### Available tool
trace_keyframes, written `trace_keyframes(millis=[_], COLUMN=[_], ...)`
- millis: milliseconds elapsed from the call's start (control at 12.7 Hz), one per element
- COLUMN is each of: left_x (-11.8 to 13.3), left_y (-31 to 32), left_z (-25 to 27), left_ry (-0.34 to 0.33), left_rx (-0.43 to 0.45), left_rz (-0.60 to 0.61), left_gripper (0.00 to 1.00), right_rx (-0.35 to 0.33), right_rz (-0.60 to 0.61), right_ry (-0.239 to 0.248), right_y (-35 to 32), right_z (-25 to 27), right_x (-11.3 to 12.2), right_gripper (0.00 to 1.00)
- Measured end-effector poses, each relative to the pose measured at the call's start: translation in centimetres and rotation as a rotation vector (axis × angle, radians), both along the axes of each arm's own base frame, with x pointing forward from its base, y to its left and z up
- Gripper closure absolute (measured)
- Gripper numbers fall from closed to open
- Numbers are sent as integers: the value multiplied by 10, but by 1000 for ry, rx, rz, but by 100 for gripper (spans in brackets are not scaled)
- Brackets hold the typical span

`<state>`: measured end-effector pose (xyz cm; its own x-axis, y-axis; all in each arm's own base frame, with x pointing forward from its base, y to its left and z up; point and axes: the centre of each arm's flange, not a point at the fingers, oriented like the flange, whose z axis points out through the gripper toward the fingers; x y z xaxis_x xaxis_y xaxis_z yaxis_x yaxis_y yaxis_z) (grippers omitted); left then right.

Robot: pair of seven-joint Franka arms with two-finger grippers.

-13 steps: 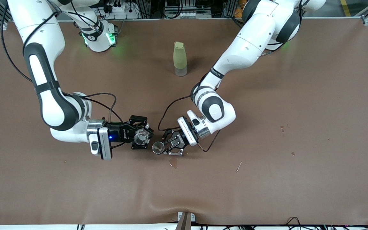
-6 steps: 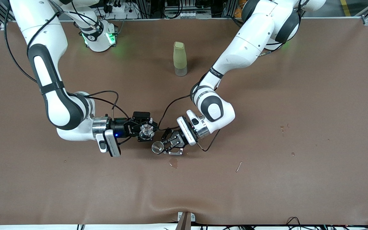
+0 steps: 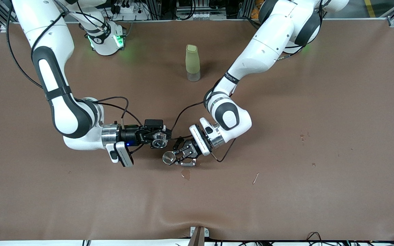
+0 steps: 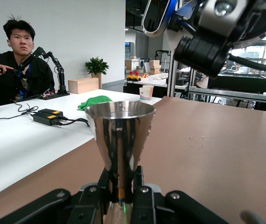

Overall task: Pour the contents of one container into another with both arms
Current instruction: 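Tilt the jigger with the left gripper to pour into the beaker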

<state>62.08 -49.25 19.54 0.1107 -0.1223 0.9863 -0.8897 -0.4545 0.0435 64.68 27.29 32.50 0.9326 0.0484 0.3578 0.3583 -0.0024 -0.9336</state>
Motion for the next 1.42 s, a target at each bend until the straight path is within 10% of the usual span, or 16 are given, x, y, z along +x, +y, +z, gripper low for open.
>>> trace_keyframes(millis=[1420], left_x=[-3], left_y=[-4], left_z=[0], left_ry=[17], left_rx=[-21], left_rz=[13], left_gripper=[78], right_rx=[20], right_rz=[-18], right_ry=[266], right_y=[11], right_z=[1], right_x=[12], right_gripper=[89])
